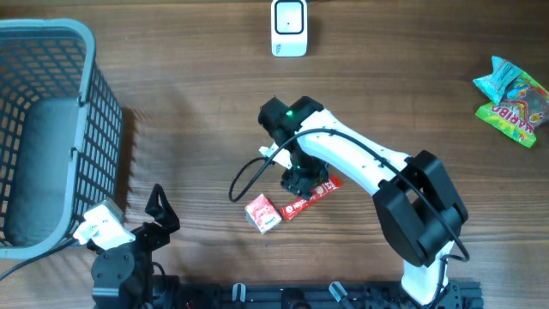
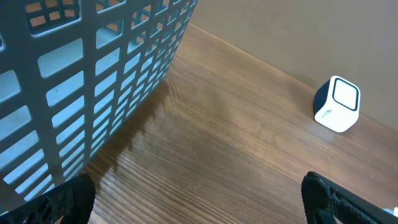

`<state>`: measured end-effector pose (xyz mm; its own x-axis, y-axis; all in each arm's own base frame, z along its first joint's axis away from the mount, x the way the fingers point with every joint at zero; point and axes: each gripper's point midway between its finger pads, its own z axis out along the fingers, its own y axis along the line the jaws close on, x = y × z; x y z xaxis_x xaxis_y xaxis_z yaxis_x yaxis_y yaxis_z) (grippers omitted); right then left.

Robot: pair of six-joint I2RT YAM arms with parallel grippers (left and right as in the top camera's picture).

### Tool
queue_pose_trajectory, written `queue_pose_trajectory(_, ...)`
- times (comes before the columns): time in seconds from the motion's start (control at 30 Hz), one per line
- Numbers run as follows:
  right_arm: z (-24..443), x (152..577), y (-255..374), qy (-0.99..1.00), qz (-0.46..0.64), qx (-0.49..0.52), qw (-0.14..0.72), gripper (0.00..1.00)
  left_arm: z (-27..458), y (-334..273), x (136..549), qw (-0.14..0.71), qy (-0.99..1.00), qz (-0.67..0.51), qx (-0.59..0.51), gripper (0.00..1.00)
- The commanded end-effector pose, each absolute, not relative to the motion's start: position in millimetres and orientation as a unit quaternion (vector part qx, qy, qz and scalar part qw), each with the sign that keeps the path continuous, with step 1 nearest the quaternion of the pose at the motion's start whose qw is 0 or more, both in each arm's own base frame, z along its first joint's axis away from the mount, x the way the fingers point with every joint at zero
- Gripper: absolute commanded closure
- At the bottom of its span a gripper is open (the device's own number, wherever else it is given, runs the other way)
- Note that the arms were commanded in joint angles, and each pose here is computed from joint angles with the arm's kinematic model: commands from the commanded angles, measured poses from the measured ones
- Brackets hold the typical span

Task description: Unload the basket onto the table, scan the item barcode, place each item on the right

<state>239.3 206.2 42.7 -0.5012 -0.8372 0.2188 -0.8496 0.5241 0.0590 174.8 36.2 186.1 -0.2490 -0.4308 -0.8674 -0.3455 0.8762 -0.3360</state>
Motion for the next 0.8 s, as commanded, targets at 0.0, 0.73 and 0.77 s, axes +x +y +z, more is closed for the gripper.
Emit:
queue_pose_trajectory(0.0, 46.0, 226.5, 190.4, -0.91, 0.075, 0.384, 0.139, 0.95, 186.2, 37.2, 174.6, 0.564, 0.789, -0.033, -0.242, 0.0)
queue_pose_trajectory(0.73, -22.6, 235.3, 244.6, -0.966, -0.05, 0.249, 0.042, 0.95, 186.2, 37.2, 174.6, 0.564, 0.789, -0.033, -0.242, 0.0)
queue_pose_trajectory(0.77, -20.6, 239.7, 247.1, -0.967, -0.051, 0.249, 0.034, 0.93, 186.2, 37.1, 174.6, 0.564, 0.789, -0.033, -0.242, 0.0)
